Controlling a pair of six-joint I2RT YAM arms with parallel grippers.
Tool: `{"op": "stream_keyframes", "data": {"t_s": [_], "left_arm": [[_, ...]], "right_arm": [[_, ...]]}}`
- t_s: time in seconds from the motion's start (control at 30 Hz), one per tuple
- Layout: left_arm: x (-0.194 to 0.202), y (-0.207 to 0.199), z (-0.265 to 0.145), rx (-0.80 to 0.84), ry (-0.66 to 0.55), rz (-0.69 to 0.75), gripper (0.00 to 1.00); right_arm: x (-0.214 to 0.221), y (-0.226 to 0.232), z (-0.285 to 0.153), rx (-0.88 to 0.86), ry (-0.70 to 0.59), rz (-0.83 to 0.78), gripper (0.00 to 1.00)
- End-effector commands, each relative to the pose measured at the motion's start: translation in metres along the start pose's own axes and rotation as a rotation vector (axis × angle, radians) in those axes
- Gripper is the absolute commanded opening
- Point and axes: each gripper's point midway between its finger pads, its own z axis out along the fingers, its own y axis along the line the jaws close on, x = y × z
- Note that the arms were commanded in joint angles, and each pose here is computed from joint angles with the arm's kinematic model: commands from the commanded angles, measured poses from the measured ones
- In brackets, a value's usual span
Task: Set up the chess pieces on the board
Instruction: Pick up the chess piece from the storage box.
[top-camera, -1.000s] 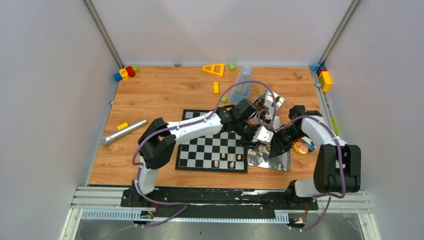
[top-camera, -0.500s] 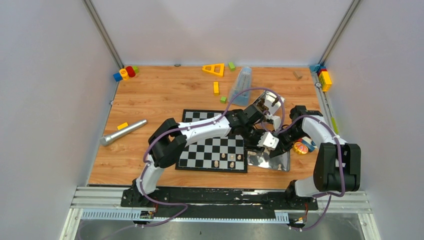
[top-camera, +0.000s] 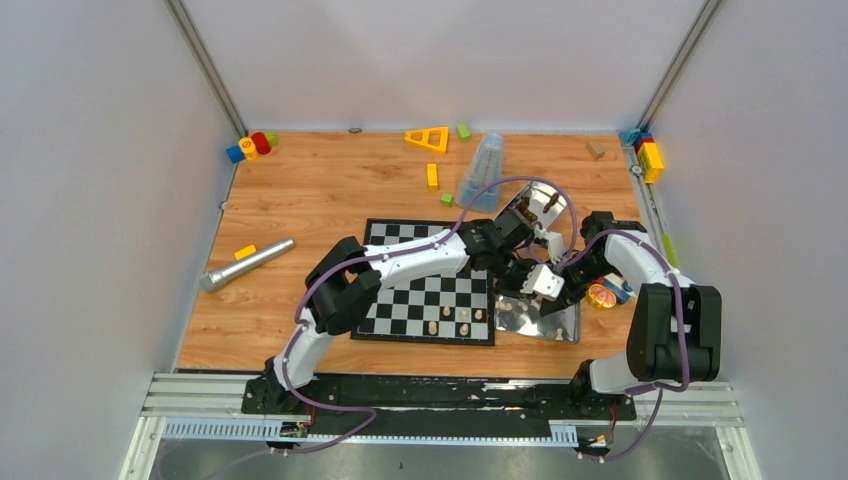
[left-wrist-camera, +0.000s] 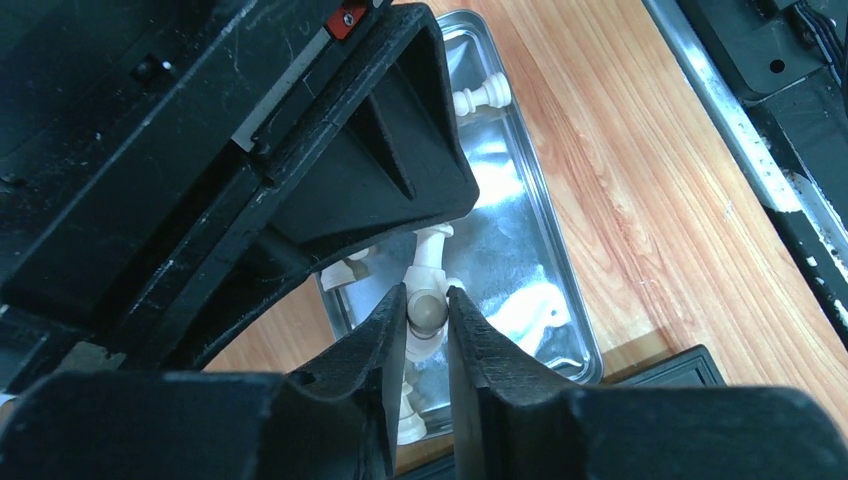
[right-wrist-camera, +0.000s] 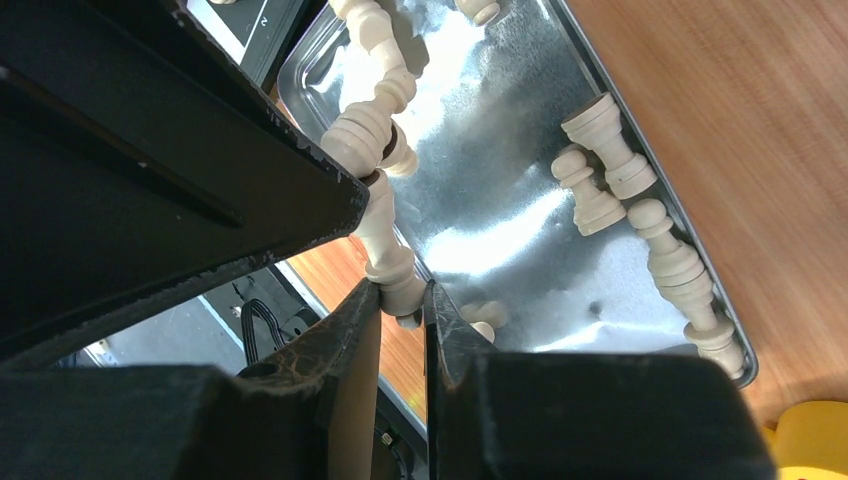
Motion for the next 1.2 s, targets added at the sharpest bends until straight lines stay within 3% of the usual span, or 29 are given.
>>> {"op": "stream_keyframes", "data": {"t_s": [0.0, 0.27, 0.63, 0.9, 1.17], "left_arm": [[-0.016, 0.012, 0.002, -0.033, -0.018, -0.009, 0.26], [-0.032, 0.014, -0.017, -0.076, -0.028, -0.019, 0.13], [-0.063, -0.006, -0.043, -0.081, -0.167, -0.135, 0.08], [-0.064, 0.008, -0.058, -0.133, -0.252, -0.278, 0.03], [-0.06, 0.002, -0.083, -0.147, -0.301, -0.305, 0.02]], "right_arm": [[-0.002, 0.008, 0.002, -0.036, -0.013, -0.042, 0.0], [0.005, -0.002, 0.001, 0.003, -0.001, -0.029, 0.0], [0.022, -0.022, 0.009, 0.072, 0.023, 0.051, 0.0], [0.017, -0.027, 0.017, 0.079, -0.018, 0.09, 0.03], [0.017, -0.03, 0.013, 0.104, -0.008, 0.082, 0.02]]}}
